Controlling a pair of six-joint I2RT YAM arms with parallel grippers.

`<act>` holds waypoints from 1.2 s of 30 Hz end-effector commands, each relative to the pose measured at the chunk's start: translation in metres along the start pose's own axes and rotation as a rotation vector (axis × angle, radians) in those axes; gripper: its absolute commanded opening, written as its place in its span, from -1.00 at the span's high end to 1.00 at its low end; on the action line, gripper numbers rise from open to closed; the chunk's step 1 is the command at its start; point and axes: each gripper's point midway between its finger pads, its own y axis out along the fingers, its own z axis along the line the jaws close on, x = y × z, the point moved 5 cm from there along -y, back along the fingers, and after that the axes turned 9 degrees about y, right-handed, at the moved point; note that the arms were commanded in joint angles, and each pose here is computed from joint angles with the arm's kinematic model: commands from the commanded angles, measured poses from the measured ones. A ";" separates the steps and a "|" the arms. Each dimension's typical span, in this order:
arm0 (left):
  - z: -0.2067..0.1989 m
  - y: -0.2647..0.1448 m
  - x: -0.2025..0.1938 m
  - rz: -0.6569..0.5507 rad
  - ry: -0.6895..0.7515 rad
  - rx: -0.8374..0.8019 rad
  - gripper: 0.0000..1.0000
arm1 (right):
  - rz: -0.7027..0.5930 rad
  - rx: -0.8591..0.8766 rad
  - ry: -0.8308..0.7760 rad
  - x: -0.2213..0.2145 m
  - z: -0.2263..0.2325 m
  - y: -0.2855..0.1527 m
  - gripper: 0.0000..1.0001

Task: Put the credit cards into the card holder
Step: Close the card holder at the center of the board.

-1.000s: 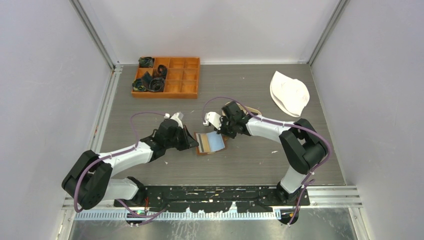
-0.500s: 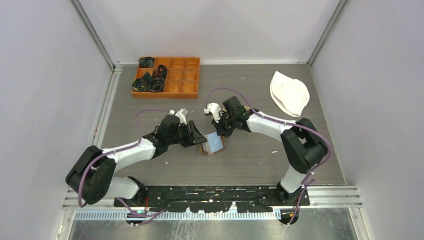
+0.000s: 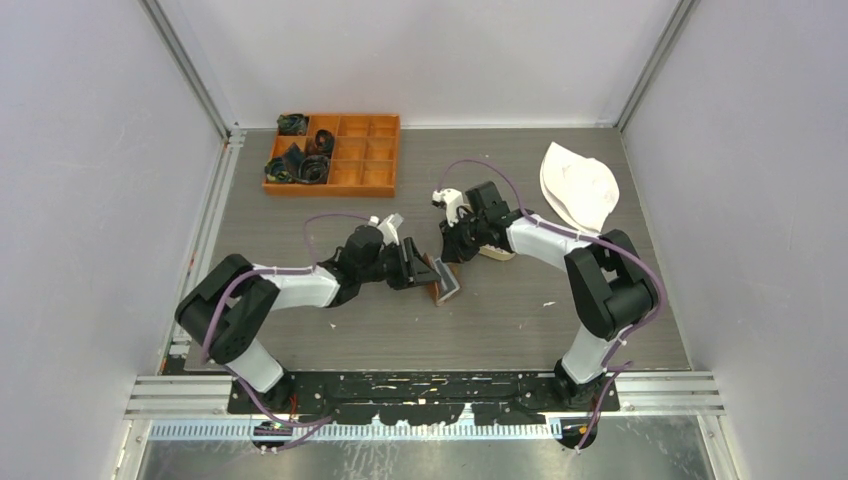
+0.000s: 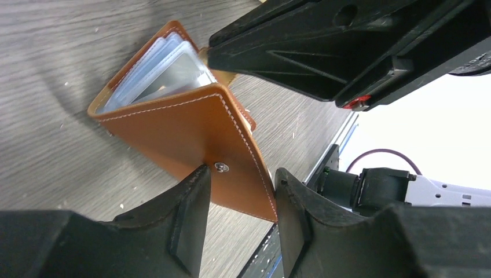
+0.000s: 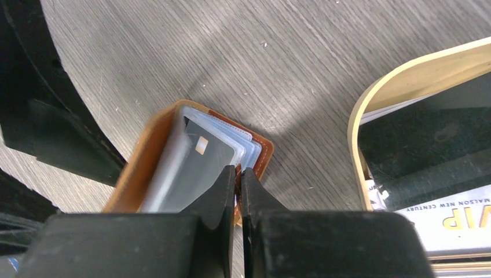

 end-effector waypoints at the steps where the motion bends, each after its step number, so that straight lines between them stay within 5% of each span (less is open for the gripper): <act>1: -0.023 0.012 0.017 -0.058 0.034 -0.156 0.07 | -0.057 0.042 0.039 0.020 0.006 0.002 0.98; 16: -0.033 0.016 0.025 -0.095 0.163 -0.198 -0.06 | -0.043 0.027 0.075 0.019 0.000 0.005 0.99; 30: 0.026 0.047 0.016 0.019 0.168 0.115 0.58 | -0.123 -0.076 0.197 0.027 -0.012 0.003 0.99; 36: 0.047 0.050 0.006 0.052 0.150 0.195 0.66 | -0.175 -0.061 0.200 0.032 -0.013 -0.003 0.99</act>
